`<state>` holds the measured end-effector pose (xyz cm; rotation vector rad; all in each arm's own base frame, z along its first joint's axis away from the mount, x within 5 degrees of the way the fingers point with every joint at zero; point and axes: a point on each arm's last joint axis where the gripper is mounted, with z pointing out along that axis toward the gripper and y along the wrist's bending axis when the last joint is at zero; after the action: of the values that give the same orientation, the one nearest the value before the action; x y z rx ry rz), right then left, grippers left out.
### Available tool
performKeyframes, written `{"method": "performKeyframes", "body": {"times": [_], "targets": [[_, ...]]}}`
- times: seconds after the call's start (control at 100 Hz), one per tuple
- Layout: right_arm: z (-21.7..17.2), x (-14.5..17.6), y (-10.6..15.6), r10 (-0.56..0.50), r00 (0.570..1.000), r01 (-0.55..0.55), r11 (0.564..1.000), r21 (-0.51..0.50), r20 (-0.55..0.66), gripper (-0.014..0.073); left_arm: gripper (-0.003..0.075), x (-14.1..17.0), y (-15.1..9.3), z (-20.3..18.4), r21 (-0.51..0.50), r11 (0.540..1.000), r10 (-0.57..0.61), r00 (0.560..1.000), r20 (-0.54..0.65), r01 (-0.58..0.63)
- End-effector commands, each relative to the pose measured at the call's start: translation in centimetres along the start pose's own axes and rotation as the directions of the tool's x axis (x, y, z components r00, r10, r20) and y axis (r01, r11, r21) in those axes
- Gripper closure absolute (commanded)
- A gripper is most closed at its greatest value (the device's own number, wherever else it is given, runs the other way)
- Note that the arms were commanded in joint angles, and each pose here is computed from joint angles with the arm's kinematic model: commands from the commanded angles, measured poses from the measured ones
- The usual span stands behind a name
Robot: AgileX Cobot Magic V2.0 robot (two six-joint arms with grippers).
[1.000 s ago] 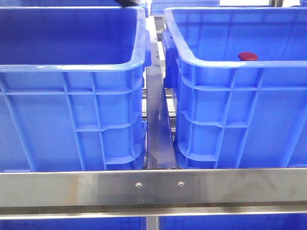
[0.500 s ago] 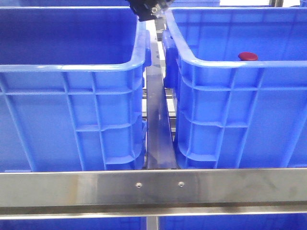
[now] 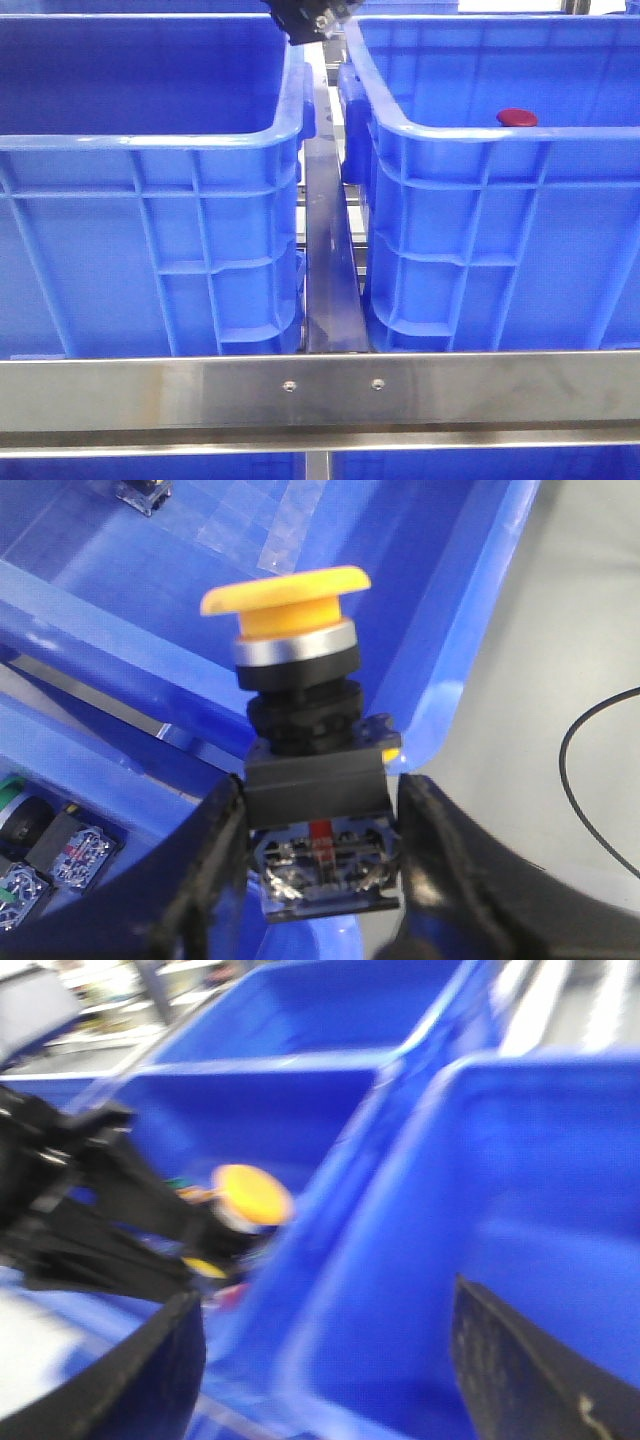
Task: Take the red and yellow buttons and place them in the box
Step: 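Pass the yellow button from the left gripper to the right gripper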
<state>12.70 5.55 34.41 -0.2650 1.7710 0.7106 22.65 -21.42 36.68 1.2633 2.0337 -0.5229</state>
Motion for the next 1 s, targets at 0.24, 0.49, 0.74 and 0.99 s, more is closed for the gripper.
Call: {"method": "performKeyframes", "body": {"times": [0.24,0.49,0.74,0.99], "targets": [[5.3,-4.4,0.2,0.353,0.91,-0.403,0.873,-0.274,-0.216,0.0056,0.0668,-1.5,-0.5,-1.8,-0.014,1.0,-0.004,0.994,0.112,0.005],[10.0,-3.9,-1.1,0.493,0.799,-0.594,0.737,-0.322,-0.344,0.0056,0.0668,-1.5,-0.5,-1.8,-0.014,1.0,-0.004,0.994,0.112,0.005],[13.5,-3.1,-0.6,0.511,0.752,-0.647,0.694,-0.315,-0.417,0.0056,0.0668,-1.5,-0.5,-1.8,-0.014,1.0,-0.004,0.994,0.112,0.005],[14.2,-3.5,-0.4,0.505,0.754,-0.645,0.691,-0.326,-0.42,0.0166,0.0668,-1.5,-0.5,-1.8,-0.014,1.0,-0.004,0.994,0.112,0.005]]}}
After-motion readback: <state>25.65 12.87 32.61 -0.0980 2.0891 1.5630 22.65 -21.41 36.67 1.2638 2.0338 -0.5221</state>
